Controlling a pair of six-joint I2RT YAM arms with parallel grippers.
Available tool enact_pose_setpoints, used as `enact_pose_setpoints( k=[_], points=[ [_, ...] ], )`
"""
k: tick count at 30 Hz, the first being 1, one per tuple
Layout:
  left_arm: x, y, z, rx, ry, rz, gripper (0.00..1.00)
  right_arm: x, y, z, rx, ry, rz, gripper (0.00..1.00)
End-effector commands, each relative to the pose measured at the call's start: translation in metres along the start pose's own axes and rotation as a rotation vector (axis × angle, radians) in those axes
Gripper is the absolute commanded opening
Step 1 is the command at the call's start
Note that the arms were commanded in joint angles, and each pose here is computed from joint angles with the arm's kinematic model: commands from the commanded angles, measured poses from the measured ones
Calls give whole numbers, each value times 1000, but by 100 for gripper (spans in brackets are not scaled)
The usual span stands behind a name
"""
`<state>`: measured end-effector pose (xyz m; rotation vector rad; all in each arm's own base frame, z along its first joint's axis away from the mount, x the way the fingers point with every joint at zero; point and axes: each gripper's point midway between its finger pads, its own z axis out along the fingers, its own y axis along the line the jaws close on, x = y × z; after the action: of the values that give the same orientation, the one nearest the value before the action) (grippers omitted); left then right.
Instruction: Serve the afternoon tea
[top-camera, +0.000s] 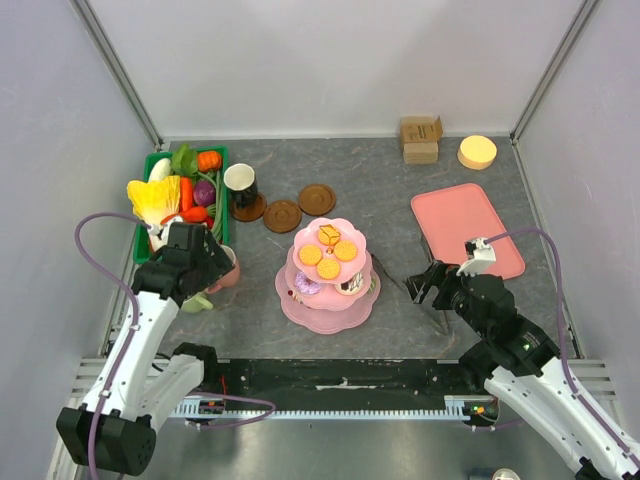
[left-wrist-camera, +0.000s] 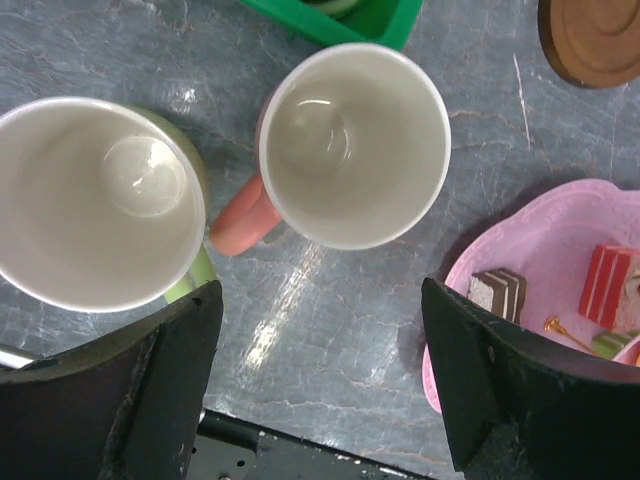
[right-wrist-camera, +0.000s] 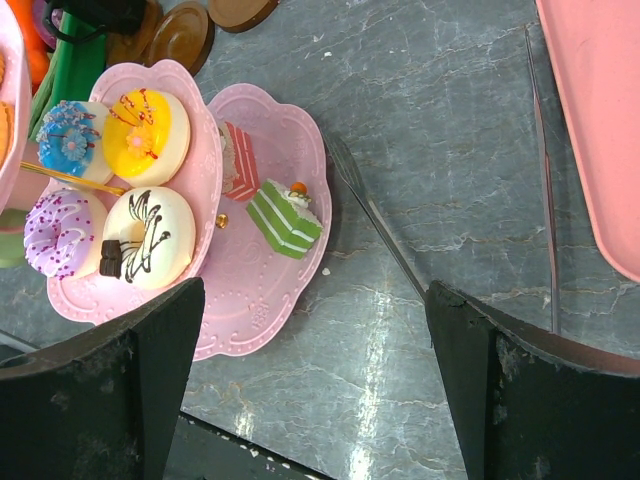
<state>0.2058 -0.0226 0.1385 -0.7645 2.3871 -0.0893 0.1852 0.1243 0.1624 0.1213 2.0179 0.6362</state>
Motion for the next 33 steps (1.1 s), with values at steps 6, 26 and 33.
enact_pose_setpoints(
  k=[6, 26, 33],
  points=[
    [-18, -11, 27, 0, -91, -55, 87, -8, 3, -4, -14, -29, -5, 98],
    [13, -48, 37, 228, 12, -5, 88, -10, 2, -5, -9, -44, 1, 98],
    [14, -59, 46, 280, 15, 0, 88, -10, 2, -5, -10, -45, 1, 98]
  ],
)
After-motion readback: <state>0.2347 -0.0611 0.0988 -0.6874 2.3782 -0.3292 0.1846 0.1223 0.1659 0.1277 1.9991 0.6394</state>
